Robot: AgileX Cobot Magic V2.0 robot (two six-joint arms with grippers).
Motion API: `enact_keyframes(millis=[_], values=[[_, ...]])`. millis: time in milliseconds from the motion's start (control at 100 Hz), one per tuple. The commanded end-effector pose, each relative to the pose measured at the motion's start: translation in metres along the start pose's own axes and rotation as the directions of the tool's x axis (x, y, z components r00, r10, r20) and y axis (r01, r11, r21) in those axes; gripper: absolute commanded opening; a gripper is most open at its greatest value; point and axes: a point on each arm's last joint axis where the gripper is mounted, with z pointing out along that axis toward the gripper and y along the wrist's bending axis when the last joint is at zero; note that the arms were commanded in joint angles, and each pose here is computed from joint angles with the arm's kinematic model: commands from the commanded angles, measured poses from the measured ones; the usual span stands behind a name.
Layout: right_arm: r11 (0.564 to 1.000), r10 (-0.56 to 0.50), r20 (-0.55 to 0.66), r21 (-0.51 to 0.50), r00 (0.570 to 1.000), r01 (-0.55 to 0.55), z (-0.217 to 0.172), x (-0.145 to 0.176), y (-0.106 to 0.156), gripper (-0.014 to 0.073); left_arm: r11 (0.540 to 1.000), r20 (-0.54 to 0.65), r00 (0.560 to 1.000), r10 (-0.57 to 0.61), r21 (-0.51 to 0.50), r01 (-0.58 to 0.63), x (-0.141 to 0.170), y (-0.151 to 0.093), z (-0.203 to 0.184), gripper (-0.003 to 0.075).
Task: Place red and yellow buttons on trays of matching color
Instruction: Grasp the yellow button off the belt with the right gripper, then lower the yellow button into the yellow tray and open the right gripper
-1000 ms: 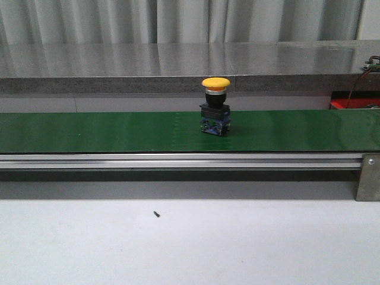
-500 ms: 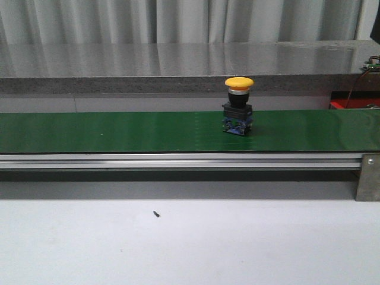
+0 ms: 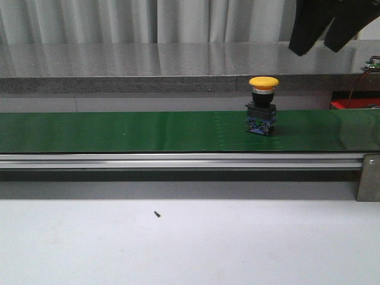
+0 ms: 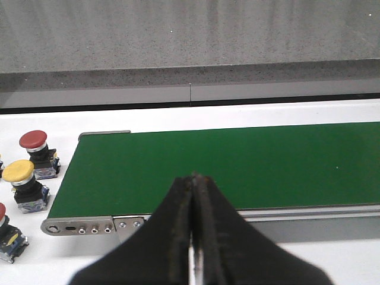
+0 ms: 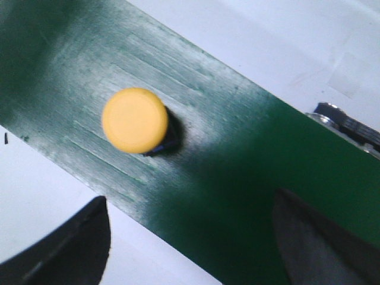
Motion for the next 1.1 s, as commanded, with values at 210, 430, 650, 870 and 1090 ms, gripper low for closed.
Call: enact_keyframes(millis=[210,430,650,870,1090], values=[[0.999,-0.039,0.094,0.004,0.995,0.038,0.012,-0.017,0.011,0.0576,1.0,0.094,0.995,-0.009,-0.001,0.01,-0.015,0.0,-0.002,-0.002],[0.999,-0.036,0.048,0.01,0.998,0.036,0.041,-0.017,0.004,0.0568,1.0,0.094,0.996,-0.008,-0.002,0.008,-0.015,0.0,-0.002,-0.002],[0.999,-0.035,-0.003,0.026,0.999,0.035,0.061,-0.014,-0.002,0.0326,1.0,0.094,0.996,-0.006,-0.002,0.006,-0.015,0.0,-0.002,-0.002],[0.996,-0.02,-0.046,0.081,0.999,0.023,0.05,-0.009,-0.005,0.0078,1.0,0.093,0.996,-0.006,-0.002,0.006,-0.015,0.0,-0.002,-0.002],[0.988,0.054,-0.023,0.144,0.998,-0.05,-0.002,0.002,-0.023,0.0087,1.0,0.093,0.996,-0.006,-0.002,0.006,-0.015,0.0,-0.002,-0.002]])
